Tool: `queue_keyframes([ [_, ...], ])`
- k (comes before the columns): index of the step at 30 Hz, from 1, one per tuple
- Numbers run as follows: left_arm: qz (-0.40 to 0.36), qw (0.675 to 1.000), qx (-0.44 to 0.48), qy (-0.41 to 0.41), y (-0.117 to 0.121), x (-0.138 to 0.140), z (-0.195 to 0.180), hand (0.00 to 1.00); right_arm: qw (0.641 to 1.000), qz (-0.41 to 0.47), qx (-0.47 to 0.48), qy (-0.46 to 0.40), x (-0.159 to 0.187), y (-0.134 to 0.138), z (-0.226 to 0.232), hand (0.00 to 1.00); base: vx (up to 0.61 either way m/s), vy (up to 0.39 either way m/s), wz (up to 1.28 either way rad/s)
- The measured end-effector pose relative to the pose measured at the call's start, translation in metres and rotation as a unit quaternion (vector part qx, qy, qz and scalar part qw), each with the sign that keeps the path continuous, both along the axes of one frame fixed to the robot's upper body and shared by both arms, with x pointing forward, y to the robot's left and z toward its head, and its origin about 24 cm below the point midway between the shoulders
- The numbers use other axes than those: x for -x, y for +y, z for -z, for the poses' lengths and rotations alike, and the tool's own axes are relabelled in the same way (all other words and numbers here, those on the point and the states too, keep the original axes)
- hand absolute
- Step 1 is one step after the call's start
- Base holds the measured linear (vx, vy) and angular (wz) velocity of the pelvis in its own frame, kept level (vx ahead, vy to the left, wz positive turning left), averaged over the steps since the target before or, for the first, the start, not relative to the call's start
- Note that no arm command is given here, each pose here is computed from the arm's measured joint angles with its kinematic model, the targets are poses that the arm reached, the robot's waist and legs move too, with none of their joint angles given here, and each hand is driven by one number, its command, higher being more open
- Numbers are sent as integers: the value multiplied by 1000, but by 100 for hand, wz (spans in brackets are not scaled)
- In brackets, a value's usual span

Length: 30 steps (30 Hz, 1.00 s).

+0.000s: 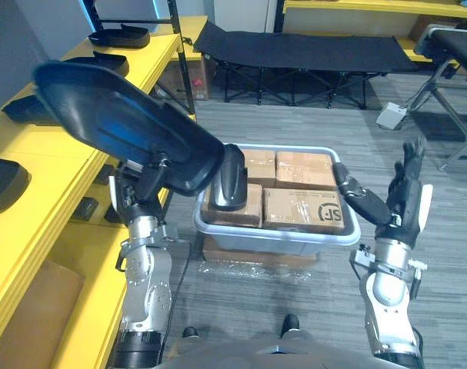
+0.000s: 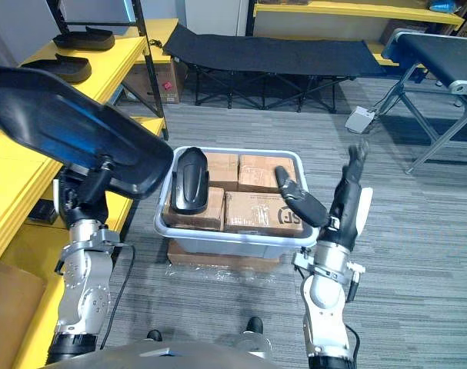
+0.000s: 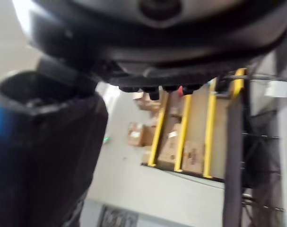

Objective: Walk over and take three plastic housings, then place them on the shelf

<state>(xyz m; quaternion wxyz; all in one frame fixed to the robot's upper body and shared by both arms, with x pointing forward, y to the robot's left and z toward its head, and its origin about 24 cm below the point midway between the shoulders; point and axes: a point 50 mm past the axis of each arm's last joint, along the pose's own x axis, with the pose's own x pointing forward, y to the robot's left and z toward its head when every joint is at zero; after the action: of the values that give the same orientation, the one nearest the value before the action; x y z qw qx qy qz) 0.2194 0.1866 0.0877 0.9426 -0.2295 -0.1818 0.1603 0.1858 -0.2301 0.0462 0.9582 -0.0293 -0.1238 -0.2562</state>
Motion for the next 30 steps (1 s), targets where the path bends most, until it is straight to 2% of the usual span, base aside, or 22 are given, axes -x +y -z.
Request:
queue_keyframes([
  [3, -47, 998, -29, -25, 6, 14, -10, 0, 997, 17, -55, 45, 17, -3, 19, 100, 0, 0, 0],
  [6, -89, 995, -50, -15, 15, 24, -10, 0, 994, -6, -91, 63, 21, -6, 26, 100, -4, 2, 2],
  [10, -123, 989, -82, 17, 25, 36, -1, 0, 986, -99, -114, 72, 17, 0, 29, 100, -23, 2, 25],
  [14, -154, 981, -116, 36, 33, 44, 1, 0, 970, -193, -124, 73, 5, 22, 29, 100, -5, -6, 53],
  [19, -221, 962, -151, 45, 53, 68, -6, 0, 939, -312, -121, 84, -12, 58, 31, 100, 14, -13, 51],
  [25, -289, 940, -158, 94, 76, 99, 4, 0, 928, -345, -119, 75, -33, 76, 27, 100, 10, -14, 43],
  [30, -268, 942, -172, 110, 75, 108, 9, 0, 937, -319, -115, 86, -33, 71, 32, 100, -25, -34, 72],
])
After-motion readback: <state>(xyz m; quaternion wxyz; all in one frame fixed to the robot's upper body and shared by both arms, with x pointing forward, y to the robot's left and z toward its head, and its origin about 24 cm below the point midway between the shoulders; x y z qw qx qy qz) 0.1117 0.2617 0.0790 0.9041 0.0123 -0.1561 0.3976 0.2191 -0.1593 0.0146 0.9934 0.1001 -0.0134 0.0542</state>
